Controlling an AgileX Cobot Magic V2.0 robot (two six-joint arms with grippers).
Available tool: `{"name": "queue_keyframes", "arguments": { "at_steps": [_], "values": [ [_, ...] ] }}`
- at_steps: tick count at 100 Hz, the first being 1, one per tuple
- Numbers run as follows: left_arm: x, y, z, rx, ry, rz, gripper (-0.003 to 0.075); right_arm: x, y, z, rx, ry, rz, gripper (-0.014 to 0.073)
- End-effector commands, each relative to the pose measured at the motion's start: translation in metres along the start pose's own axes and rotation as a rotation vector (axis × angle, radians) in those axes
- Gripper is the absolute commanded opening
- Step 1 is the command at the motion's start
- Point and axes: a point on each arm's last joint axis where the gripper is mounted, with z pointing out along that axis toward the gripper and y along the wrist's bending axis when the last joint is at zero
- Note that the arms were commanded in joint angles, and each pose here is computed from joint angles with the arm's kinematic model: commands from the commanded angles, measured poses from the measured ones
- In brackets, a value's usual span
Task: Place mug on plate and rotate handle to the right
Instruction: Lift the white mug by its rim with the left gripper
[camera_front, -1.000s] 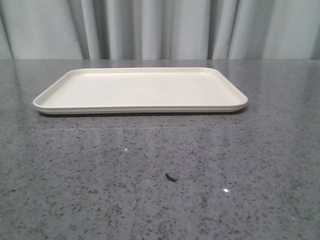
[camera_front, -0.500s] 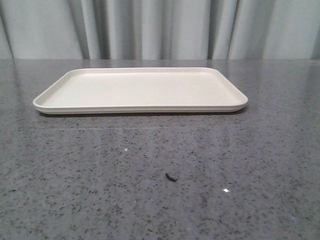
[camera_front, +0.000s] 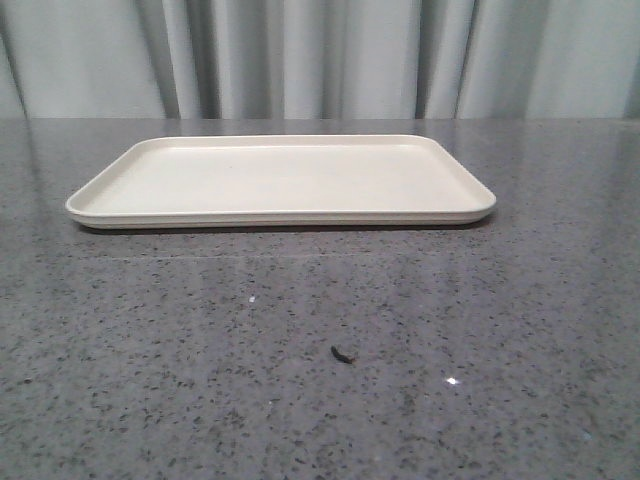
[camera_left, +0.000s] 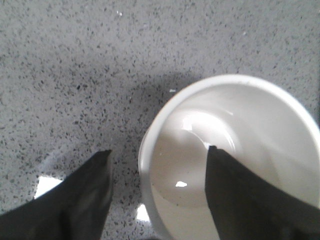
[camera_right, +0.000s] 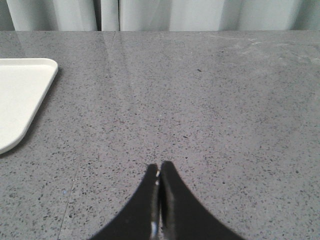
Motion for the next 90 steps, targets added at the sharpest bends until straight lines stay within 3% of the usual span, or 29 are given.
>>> {"name": "queue_keyframes", "arguments": {
  "at_steps": [1,45,90],
  "values": [
    [-0.0089,-0.0026,-0.0104,0.020,-0.061,-0.005,0.0351,-0.0182,0.0004,-0.0015,0.002,-0.100,-0.009,-0.0069],
    [-0.0069,-0.0026,-0.0103,0.020,-0.039,-0.007,-0.0020,-0.0197,0.0005,-0.0016,0.002,-0.116,-0.009,-0.0069],
    [-0.0072,-0.0083,-0.0106,0.084,-0.040,-0.053,-0.0019,-0.0197,0.0005,-0.0016,0.002,-0.116,-0.009,-0.0069]
  ]
}}
